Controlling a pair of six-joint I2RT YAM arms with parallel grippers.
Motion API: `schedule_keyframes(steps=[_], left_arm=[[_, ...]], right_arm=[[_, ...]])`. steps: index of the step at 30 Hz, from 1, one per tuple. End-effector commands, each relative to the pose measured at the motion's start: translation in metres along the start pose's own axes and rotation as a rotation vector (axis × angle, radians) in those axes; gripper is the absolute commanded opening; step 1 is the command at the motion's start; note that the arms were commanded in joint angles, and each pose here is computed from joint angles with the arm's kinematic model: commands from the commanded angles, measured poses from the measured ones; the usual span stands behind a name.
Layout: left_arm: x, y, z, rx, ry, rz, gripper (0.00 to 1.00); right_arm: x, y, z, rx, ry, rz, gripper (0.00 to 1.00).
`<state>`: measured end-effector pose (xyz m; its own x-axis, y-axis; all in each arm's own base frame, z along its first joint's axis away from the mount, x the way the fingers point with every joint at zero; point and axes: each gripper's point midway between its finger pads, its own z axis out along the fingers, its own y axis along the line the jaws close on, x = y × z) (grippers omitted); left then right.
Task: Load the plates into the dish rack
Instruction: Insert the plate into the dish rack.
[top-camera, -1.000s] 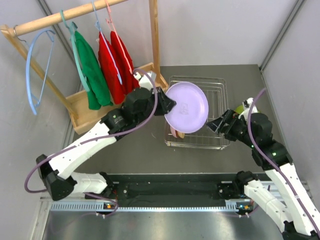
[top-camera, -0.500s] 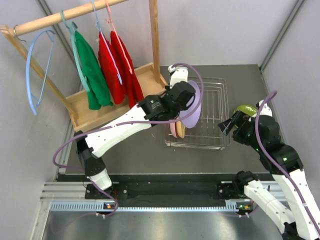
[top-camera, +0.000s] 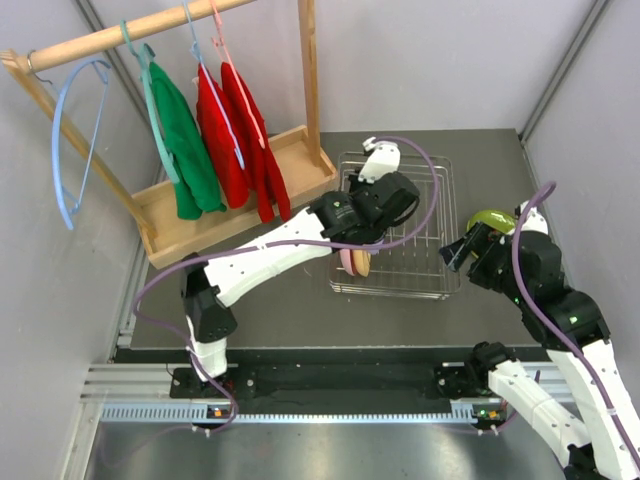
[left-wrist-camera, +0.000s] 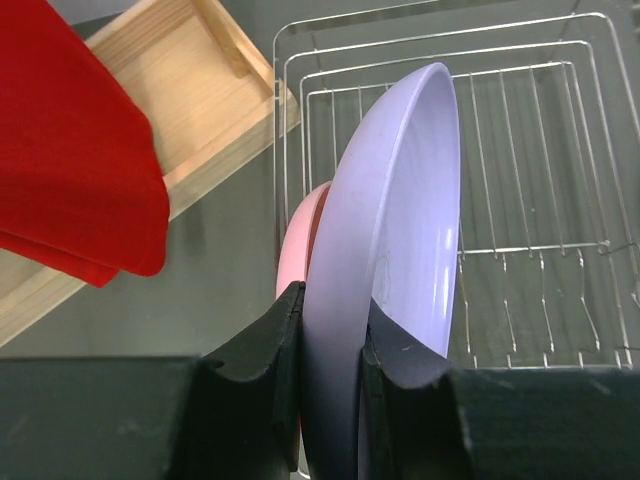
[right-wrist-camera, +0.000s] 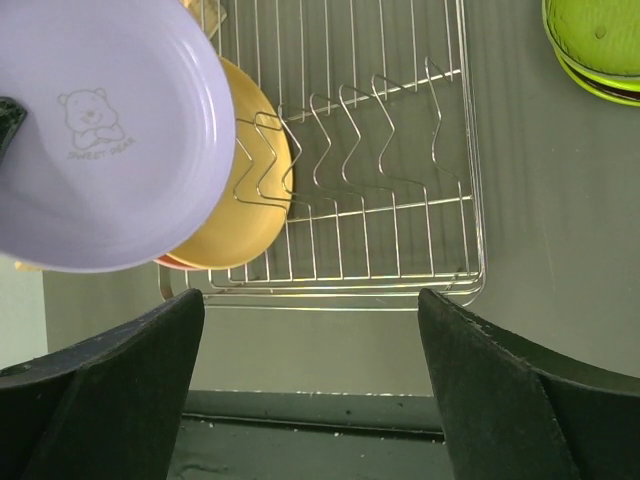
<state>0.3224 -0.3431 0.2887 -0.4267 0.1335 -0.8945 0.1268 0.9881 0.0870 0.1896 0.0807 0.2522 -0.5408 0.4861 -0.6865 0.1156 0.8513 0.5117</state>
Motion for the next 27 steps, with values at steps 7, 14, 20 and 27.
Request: schedule_keyframes(steps=[7, 14, 20, 27], left_arm=[[-0.017, -0.008, -0.005, -0.130, -0.089, 0.050, 0.00], [-0.005, -0.005, 0.003, -0.181, -0.080, 0.072, 0.00], [0.005, -0.010, 0.010, -0.189, -0.063, 0.089, 0.00], [0.020, -0.013, 0.020, -0.206, -0.037, 0.090, 0.00]], right_arm=[[-0.015, 0.010, -0.011, -0.030, -0.044, -0.015, 0.88], [-0.017, 0.008, -0.013, -0.022, -0.055, -0.014, 0.88], [-0.015, 0.005, -0.014, -0.011, -0.055, -0.012, 0.88], [-0.015, 0.000, -0.016, 0.007, -0.062, -0.006, 0.88]])
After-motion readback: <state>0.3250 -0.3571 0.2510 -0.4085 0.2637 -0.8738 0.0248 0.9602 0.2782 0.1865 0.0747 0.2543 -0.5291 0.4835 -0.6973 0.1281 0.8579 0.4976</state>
